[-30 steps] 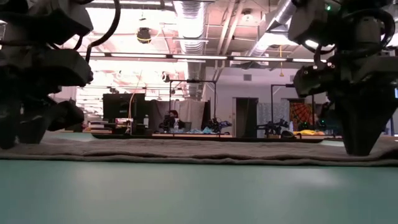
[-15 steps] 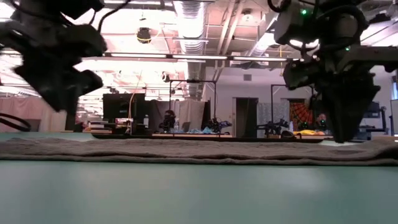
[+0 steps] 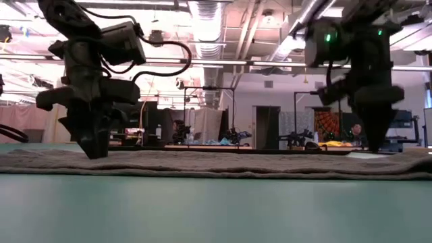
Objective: Roll towel into tight, uniform cylinder
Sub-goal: Roll the gray towel
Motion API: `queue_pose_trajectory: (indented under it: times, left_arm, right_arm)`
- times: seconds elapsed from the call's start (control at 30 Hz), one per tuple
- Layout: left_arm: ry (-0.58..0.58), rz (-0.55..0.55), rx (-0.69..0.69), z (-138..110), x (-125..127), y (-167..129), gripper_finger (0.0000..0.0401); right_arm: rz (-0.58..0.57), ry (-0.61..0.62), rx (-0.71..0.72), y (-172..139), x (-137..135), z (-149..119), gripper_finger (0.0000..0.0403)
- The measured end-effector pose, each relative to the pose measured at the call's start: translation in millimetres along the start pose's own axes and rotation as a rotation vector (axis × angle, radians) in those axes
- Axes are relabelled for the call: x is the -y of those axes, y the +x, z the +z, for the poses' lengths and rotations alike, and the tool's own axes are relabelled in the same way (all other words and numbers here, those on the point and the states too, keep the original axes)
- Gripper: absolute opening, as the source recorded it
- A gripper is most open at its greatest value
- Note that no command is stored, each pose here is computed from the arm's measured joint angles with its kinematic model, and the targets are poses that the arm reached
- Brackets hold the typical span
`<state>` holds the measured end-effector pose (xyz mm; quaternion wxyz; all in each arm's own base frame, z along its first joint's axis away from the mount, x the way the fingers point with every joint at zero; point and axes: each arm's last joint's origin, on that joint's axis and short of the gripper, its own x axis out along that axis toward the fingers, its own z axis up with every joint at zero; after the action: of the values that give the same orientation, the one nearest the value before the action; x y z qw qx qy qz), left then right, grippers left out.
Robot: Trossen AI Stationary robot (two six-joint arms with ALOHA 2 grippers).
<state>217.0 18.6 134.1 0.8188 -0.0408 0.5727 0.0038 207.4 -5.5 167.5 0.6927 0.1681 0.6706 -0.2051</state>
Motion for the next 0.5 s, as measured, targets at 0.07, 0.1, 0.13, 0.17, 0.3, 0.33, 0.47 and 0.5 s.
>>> queue_pose_trajectory:
  times: [0.07,0.1,0.13,0.17,0.3,0.33,0.47,0.5]
  left_arm:
    - [-0.008,-0.008,-0.036,-1.1,-1.2,5.1,0.0118]
    - [-0.009,-0.011,-0.048,-2.2,-1.5,6.9,0.0118]
    - [-0.010,-0.016,-0.057,-2.9,-1.4,7.9,0.0118]
    - [-0.015,-0.018,-0.062,-3.3,-1.3,7.9,0.0118]
    - [-0.053,-0.034,-0.077,-7.1,0.2,1.9,0.0118]
    - [-0.070,-0.042,-0.090,-9.4,1.0,-0.1,0.0118]
    - [-0.109,-0.090,-0.131,-15.1,7.8,-6.1,0.0118]
    - [-0.118,-0.101,-0.143,-16.2,10.0,-6.4,0.0118]
  right_arm:
    - [-0.025,0.044,-0.049,10.9,6.9,3.1,0.0127]
    - [-0.041,0.064,-0.068,16.7,10.6,5.1,0.0127]
    - [-0.063,0.084,-0.084,22.0,14.4,7.8,0.0127]
    - [-0.080,0.105,-0.099,25.6,18.1,11.0,0.0127]
    - [-0.098,0.130,-0.148,41.6,33.8,22.1,0.0127]
    - [-0.092,0.118,-0.145,43.1,37.4,26.0,0.0127]
    - [-0.105,0.050,-0.066,41.4,49.1,50.6,0.0127]
    - [-0.121,0.034,-0.034,39.3,52.3,58.6,0.0127]
